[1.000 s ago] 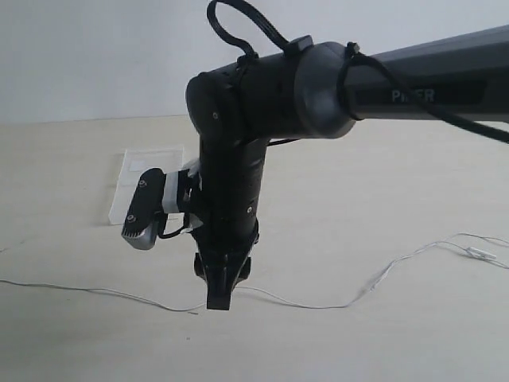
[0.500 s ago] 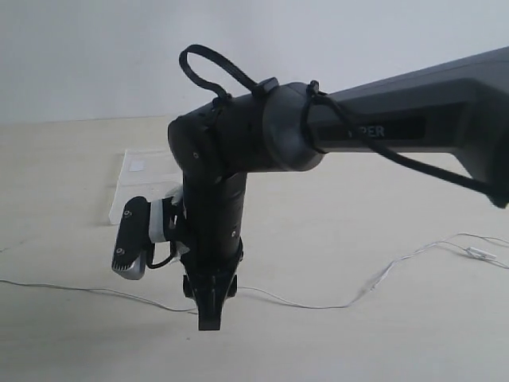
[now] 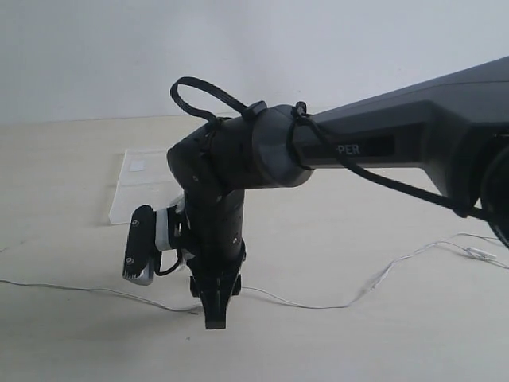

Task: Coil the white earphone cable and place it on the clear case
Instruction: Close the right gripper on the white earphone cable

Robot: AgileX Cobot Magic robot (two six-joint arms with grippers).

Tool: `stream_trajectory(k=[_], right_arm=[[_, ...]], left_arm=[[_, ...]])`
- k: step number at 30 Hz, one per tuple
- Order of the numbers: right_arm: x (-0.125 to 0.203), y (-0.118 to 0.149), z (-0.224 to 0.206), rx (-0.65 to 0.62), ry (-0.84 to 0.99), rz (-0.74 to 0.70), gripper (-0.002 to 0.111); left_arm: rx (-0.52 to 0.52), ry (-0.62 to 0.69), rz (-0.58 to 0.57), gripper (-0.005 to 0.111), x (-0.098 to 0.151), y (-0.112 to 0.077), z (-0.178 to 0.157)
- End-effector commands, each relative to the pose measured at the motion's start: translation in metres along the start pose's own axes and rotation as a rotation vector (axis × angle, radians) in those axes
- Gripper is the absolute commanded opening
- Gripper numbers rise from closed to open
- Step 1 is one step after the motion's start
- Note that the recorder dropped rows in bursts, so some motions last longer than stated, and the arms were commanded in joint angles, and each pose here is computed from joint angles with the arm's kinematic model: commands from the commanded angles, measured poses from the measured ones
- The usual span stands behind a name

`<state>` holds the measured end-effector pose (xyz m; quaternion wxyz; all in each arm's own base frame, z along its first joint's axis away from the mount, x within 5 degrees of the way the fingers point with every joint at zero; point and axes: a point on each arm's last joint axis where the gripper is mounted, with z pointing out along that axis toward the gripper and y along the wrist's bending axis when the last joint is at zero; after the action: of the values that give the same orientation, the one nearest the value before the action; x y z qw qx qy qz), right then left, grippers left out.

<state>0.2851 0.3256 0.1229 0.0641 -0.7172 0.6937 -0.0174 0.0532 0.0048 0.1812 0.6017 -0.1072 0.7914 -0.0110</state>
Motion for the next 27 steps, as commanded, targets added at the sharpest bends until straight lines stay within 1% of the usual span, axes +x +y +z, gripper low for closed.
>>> stream_trajectory(k=[1,4,6,8,9,13,17,21,24,27], right_arm=[[-0.002,-0.001,0.007,0.002,0.004,0.003,0.046],[-0.001,0.000,0.015,-0.011,0.019,0.004,0.046],[0.000,0.001,0.022,-0.022,0.031,0.039,0.046],[0.001,0.002,0.024,-0.035,0.049,0.053,0.042],[0.002,0.003,0.025,-0.042,0.058,0.053,0.039],[0.005,0.006,0.026,-0.072,0.098,0.051,0.017],[0.008,0.006,0.026,-0.074,0.124,0.039,0.000],[0.010,0.004,0.026,-0.058,0.145,0.019,0.000],[0.011,0.001,0.021,-0.023,0.158,-0.003,0.000],[0.010,-0.002,0.007,0.010,0.133,0.042,0.000]], left_arm=[[-0.003,-0.009,0.003,0.000,0.000,0.000,0.000],[-0.003,-0.009,0.003,0.000,0.000,0.000,0.000],[-0.003,-0.009,0.003,0.000,0.000,0.000,0.000],[-0.003,-0.009,0.003,0.000,0.000,0.000,0.000],[-0.003,-0.009,0.003,0.000,0.000,0.000,0.000],[-0.003,-0.009,0.003,0.000,0.000,0.000,0.000],[-0.003,-0.009,0.003,0.000,0.000,0.000,0.000],[-0.003,-0.009,0.003,0.000,0.000,0.000,0.000],[-0.003,-0.009,0.003,0.000,0.000,0.000,0.000],[-0.003,-0.009,0.003,0.000,0.000,0.000,0.000]])
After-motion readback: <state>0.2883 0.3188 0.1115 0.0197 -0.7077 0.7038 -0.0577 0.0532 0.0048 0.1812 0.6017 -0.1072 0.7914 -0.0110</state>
